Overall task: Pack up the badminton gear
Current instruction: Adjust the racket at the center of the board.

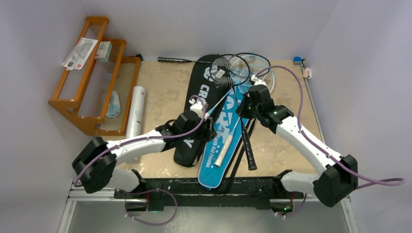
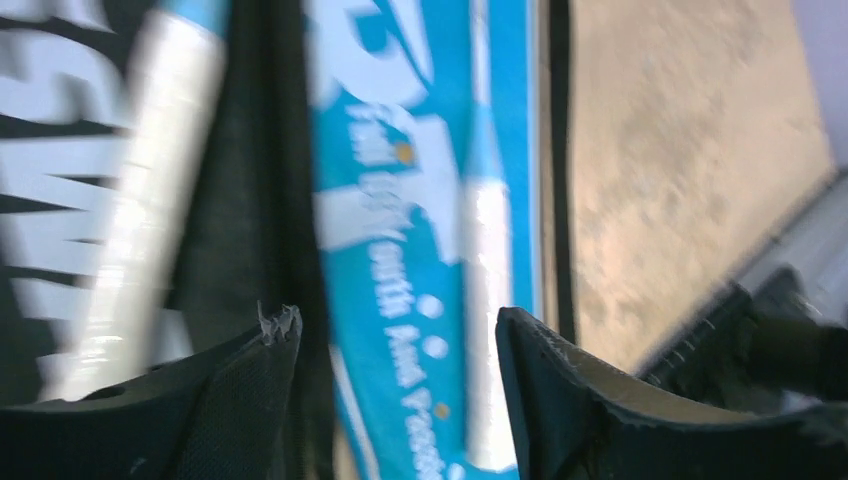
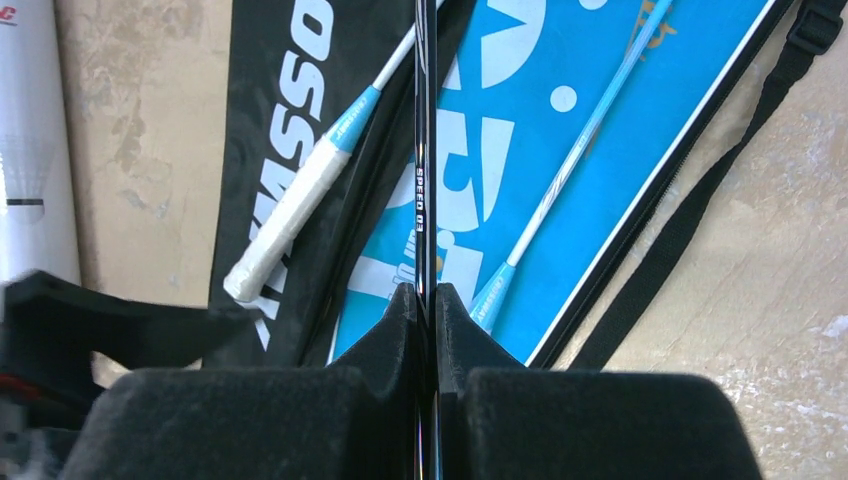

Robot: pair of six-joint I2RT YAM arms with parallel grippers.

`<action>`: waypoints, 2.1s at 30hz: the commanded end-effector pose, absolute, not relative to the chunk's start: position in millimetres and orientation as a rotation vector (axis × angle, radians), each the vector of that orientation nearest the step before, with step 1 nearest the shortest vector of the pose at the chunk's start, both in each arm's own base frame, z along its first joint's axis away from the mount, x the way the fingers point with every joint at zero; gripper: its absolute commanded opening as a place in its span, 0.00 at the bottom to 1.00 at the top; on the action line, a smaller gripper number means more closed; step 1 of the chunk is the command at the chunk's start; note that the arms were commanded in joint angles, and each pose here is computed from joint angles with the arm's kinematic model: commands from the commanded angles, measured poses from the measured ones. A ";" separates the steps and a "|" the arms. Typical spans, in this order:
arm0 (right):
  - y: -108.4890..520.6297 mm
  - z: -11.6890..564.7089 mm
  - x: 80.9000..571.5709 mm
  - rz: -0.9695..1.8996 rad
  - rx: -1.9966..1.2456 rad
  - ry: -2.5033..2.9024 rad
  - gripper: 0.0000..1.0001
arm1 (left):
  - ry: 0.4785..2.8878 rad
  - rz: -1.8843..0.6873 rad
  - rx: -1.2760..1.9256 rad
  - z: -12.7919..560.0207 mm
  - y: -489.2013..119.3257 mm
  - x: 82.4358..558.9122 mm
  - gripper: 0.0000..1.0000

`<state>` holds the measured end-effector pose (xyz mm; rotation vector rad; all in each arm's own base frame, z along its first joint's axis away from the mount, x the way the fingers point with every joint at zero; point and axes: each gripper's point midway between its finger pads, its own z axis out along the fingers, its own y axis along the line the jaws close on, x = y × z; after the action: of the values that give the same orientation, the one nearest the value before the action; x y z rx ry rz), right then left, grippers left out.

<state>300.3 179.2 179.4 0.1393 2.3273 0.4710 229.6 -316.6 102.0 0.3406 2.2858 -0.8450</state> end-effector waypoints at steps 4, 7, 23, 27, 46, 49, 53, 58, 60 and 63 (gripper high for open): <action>181.7 197.6 308.0 0.514 0.158 2.249 0.00 | 2.260 -0.205 0.359 84.9 -252.2 284.7 0.75; 180.9 198.4 308.4 0.508 0.156 2.246 0.00 | 2.310 -0.139 0.421 67.0 -257.4 291.6 0.72; 170.6 201.4 304.4 0.473 0.158 2.221 0.00 | 2.500 -0.413 0.320 32.5 -249.3 303.3 0.50; 171.5 203.1 304.5 0.480 0.155 2.219 0.00 | 2.551 -0.389 0.367 29.3 -249.1 299.8 0.17; 143.6 253.5 292.3 0.427 0.201 2.089 0.01 | 2.426 -1.046 0.727 102.0 -420.2 188.9 0.21; 145.0 242.5 290.6 0.424 0.203 2.126 0.01 | 2.438 -0.917 0.746 90.1 -424.0 188.6 0.38; 139.2 226.5 284.4 0.379 0.201 2.176 0.00 | 2.399 -0.782 0.649 103.4 -395.3 209.5 0.66; 130.4 214.7 275.8 0.343 0.201 2.192 0.00 | 2.413 -0.749 0.561 113.5 -363.5 227.5 0.66; 129.2 210.6 272.1 0.336 0.195 2.209 0.00 | 2.400 -0.707 0.530 114.9 -350.2 238.0 0.66; 129.2 204.1 266.3 0.338 0.192 2.244 0.00 | 2.383 -0.561 0.479 111.6 -323.8 259.7 0.63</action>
<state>269.4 134.1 199.4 0.1784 2.2579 0.3452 238.8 -355.4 112.7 0.5338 2.4097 -0.7319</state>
